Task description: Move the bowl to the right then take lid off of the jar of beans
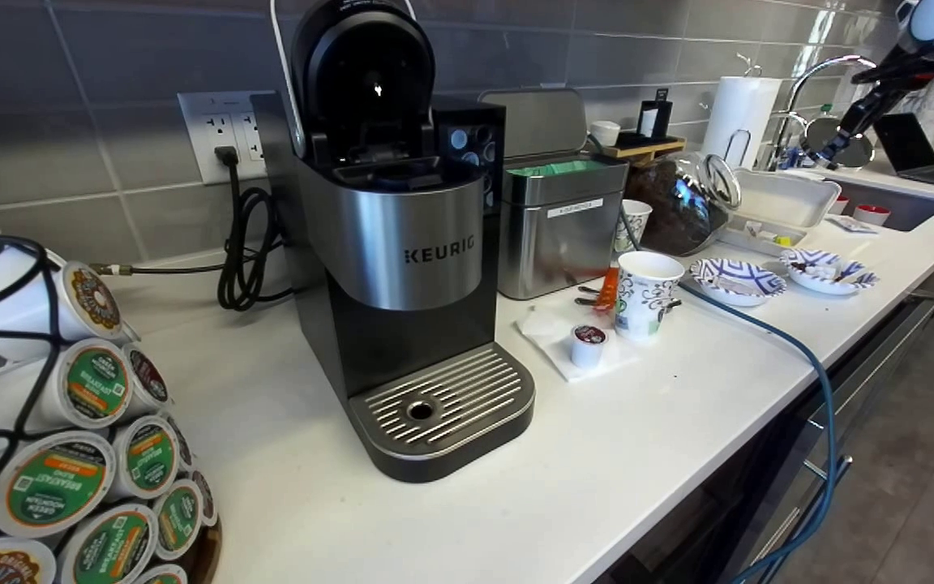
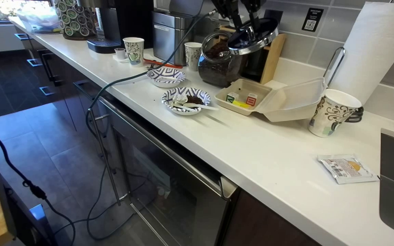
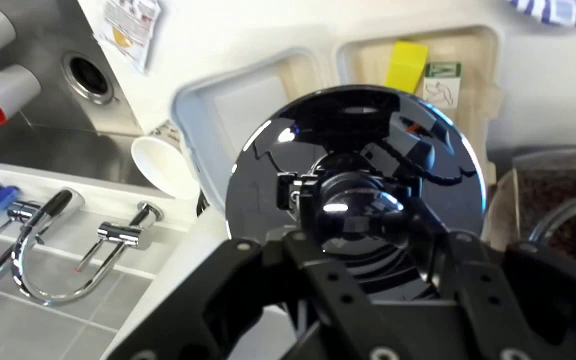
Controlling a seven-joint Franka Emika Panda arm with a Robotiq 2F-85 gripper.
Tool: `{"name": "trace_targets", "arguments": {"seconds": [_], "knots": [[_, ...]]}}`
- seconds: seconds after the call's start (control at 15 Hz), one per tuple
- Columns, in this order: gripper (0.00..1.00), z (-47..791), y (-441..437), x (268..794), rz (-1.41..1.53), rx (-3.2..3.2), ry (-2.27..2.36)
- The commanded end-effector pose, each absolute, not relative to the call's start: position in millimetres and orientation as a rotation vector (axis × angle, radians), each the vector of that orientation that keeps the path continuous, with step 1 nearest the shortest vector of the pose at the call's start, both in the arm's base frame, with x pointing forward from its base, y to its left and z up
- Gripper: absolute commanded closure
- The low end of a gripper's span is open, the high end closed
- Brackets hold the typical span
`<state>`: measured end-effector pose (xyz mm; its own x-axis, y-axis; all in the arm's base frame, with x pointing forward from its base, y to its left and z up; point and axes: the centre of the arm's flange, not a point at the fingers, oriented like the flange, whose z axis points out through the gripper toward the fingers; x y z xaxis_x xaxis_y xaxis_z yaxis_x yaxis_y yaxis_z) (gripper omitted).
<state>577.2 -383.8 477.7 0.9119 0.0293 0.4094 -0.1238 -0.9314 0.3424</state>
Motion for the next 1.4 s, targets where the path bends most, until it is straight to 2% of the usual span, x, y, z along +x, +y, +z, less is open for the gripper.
{"name": "trace_targets", "arguments": {"seconds": [0.0,0.47,0.73,0.8,1.07,1.13,1.33], "knots": [[0.79,475,-371,564,0.378,2.738,-0.025],[0.79,466,-387,552,0.161,2.821,-0.130],[0.79,456,-395,546,0.214,2.902,-0.282],[0.54,458,-394,544,0.192,2.861,-0.204],[0.54,455,-395,544,0.214,2.884,-0.247],[0.79,455,-394,545,0.215,2.885,-0.248],[0.79,449,-429,564,0.165,2.858,-0.328]]}}
